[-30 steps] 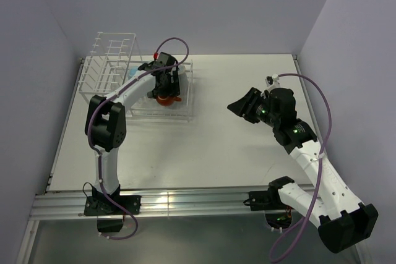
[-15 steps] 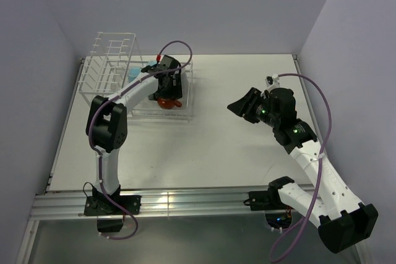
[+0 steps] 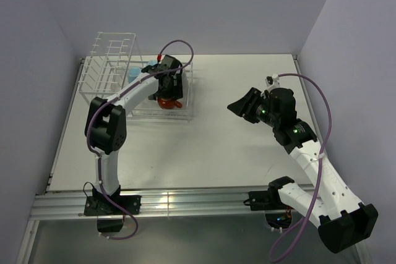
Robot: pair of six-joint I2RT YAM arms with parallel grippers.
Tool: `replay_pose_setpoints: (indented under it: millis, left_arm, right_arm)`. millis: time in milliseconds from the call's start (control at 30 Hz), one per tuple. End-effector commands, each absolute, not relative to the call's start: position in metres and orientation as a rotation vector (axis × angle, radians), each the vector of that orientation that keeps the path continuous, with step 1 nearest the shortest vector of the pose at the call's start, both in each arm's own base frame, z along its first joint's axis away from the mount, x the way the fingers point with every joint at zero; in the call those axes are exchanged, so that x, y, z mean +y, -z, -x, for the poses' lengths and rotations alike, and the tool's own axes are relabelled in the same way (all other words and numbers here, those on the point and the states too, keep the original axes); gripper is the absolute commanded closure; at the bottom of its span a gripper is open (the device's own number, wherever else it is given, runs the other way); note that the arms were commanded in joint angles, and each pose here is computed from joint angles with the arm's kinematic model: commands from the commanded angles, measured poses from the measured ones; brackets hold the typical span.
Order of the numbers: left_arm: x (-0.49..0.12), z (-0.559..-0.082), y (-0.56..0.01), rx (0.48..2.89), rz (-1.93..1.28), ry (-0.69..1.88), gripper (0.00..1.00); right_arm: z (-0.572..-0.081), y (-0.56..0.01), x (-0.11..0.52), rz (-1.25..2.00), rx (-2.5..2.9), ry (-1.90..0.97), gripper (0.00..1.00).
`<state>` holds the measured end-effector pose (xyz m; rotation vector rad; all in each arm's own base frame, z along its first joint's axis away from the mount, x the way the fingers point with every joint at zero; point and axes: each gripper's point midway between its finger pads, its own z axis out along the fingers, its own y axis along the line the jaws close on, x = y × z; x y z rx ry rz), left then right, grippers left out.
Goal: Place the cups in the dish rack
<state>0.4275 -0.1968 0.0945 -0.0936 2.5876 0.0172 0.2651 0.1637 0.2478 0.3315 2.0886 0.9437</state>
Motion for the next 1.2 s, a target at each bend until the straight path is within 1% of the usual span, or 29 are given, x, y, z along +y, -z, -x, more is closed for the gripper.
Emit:
replay_pose_setpoints:
  millis: [0,133,333,433,467,533,567,600,633,667,733,767,800,833,867,933,967,1033,1067,1133,1167]
  left_arm:
    - [-0.196,-0.434,-0.151,2.463,0.128,0.016,0.01]
    - [-0.197,-0.436,-0.171,2.421,0.126,0.019,0.01]
    - [-0.201,-0.434,-0.217,2.331,0.125,0.055,0.01]
    - [-0.205,-0.422,-0.253,2.276,0.113,0.088,0.01]
    - [-0.208,-0.411,-0.274,2.239,0.101,0.120,0.01]
    - [-0.207,-0.398,-0.295,2.201,0.096,0.146,0.01]
    - [-0.203,-0.384,-0.318,2.153,0.101,0.182,0.01]
    - [-0.199,-0.377,-0.329,2.129,0.106,0.203,0.01]
    - [-0.194,-0.367,-0.325,2.133,0.102,0.207,0.01]
    - [-0.184,-0.351,-0.349,2.074,0.112,0.255,0.01]
    - [-0.174,-0.336,-0.345,2.052,0.106,0.265,0.01]
    - [-0.163,-0.321,-0.361,2.002,0.117,0.297,0.01]
    - [-0.159,-0.314,-0.363,1.987,0.117,0.304,0.01]
    - [-0.155,-0.309,-0.353,1.997,0.109,0.299,0.01]
    - [-0.148,-0.299,-0.363,1.962,0.117,0.323,0.01]
    - [-0.146,-0.290,-0.355,1.960,0.095,0.341,0.01]
    - [-0.143,-0.279,-0.363,1.928,0.083,0.383,0.01]
    - [-0.141,-0.270,-0.354,1.922,0.055,0.400,0.01]
    - [-0.139,-0.262,-0.364,1.874,0.049,0.444,0.01]
    - [-0.140,-0.256,-0.357,1.867,0.027,0.464,0.01]
    - [-0.139,-0.251,-0.366,1.826,0.021,0.494,0.01]
  right_arm:
    - [-0.269,-0.260,0.162,-0.302,2.038,-0.943,0.49]
    - [-0.270,-0.262,0.162,-0.296,2.035,-0.941,0.49]
    - [-0.272,-0.265,0.160,-0.294,2.031,-0.923,0.48]
    - [-0.272,-0.269,0.157,-0.293,2.023,-0.897,0.48]
    - [-0.273,-0.272,0.155,-0.292,2.013,-0.889,0.47]
    - [-0.273,-0.278,0.152,-0.284,2.002,-0.864,0.46]
    - [-0.272,-0.281,0.150,-0.281,1.994,-0.856,0.45]
    - [-0.271,-0.284,0.149,-0.276,1.984,-0.849,0.44]
    - [-0.271,-0.286,0.147,-0.271,1.977,-0.838,0.42]
    - [-0.269,-0.292,0.143,-0.271,1.953,-0.825,0.38]
    - [-0.267,-0.297,0.139,-0.258,1.932,-0.805,0.32]
    - [-0.265,-0.304,0.135,-0.259,1.903,-0.792,0.21]
    - [-0.264,-0.307,0.132,-0.260,1.890,-0.780,0.06]
    - [-0.262,-0.307,0.130,-0.253,1.882,-0.762,0.00]
    - [-0.260,-0.311,0.126,-0.252,1.863,-0.752,0.00]
    - [-0.257,-0.313,0.119,-0.255,1.846,-0.715,0.00]
    - [-0.253,-0.317,0.116,-0.253,1.824,-0.707,0.00]
    - [-0.250,-0.319,0.109,-0.249,1.800,-0.675,0.00]
    - [-0.245,-0.322,0.106,-0.246,1.776,-0.668,0.00]
    - [-0.242,-0.324,0.099,-0.243,1.751,-0.637,0.00]
    - [-0.238,-0.327,0.096,-0.243,1.737,-0.633,0.00]
